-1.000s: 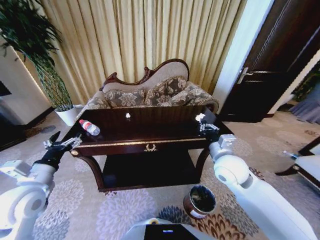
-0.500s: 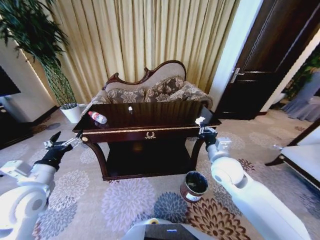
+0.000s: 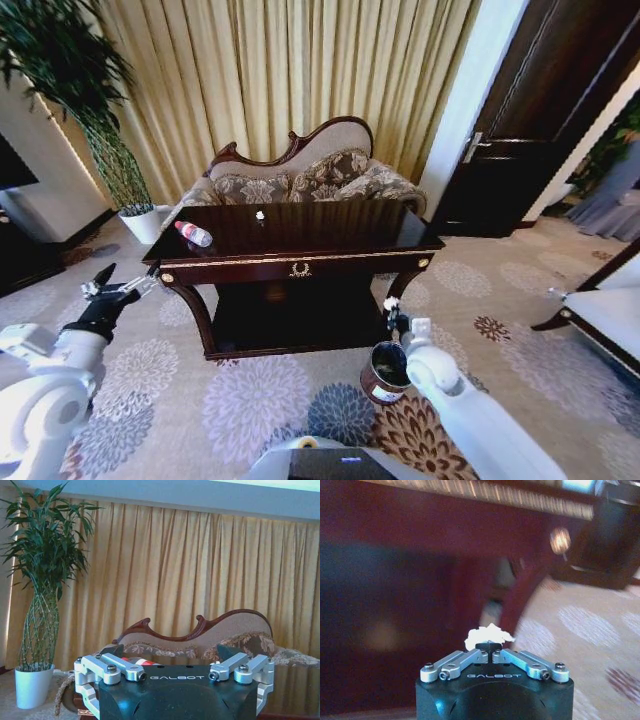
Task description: Move to the front of the table and place the trash on the table into the trash bin.
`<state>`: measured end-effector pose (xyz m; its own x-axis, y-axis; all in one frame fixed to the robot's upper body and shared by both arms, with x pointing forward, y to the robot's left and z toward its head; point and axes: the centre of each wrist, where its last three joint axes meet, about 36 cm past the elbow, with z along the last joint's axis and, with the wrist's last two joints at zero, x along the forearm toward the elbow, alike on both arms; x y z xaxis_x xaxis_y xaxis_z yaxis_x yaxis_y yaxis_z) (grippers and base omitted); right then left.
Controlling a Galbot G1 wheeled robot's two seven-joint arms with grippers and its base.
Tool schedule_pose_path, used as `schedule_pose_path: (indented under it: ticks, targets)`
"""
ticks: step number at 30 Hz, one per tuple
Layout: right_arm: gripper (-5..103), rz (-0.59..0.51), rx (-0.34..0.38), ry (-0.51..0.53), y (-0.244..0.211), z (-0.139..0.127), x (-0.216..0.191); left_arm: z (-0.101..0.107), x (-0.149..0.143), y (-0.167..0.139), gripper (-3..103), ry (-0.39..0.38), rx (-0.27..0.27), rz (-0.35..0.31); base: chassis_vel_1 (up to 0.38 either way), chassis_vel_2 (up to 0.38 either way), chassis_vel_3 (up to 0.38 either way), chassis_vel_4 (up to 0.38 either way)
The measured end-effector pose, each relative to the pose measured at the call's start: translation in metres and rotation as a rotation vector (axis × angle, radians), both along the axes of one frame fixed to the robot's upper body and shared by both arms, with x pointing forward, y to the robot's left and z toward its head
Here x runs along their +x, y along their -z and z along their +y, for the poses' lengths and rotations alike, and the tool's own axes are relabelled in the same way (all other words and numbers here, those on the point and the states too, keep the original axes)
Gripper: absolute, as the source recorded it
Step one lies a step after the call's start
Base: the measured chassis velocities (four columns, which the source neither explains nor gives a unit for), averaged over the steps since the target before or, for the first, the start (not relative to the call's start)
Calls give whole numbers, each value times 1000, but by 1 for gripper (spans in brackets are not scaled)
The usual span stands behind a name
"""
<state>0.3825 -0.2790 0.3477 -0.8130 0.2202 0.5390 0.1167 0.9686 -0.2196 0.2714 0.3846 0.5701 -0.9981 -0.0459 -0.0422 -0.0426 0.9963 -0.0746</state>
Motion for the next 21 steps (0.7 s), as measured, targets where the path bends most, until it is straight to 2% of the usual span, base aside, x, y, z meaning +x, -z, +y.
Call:
schedule_pose_path:
  ticks: [2, 7, 10, 11, 13, 17, 18, 21]
  targets:
    - [0, 39, -76, 50, 39, -14, 17, 1, -1, -1, 100, -2, 0, -2, 0, 0, 0, 0]
    - [0, 78, -165, 98, 81, -27, 34, 1, -4, 0, 100, -5, -6, -3, 0, 0, 0, 0]
    - [-3, 97, -189, 102, 92, -27, 34, 2, -5, 0, 100, -8, -7, -4, 0, 0, 0, 0]
    - [1, 102, -200, 97, 95, -26, 31, 2, -5, 0, 100, -9, -7, -7, 0, 0, 0, 0]
    - [1, 105, -204, 96, 96, -26, 30, 3, -5, -1, 100, -10, -7, -7, 0, 0, 0, 0]
    - [22, 104, -222, 97, 99, -28, 25, 4, -5, 2, 100, -10, -12, -9, 0, 0, 0, 0]
    - [22, 104, -222, 97, 99, -28, 25, 4, -5, 2, 100, -10, -12, -9, 0, 0, 0, 0]
    - [38, 88, -226, 95, 94, -30, 24, 2, -4, 4, 100, -5, -13, -13, 0, 0, 0, 0]
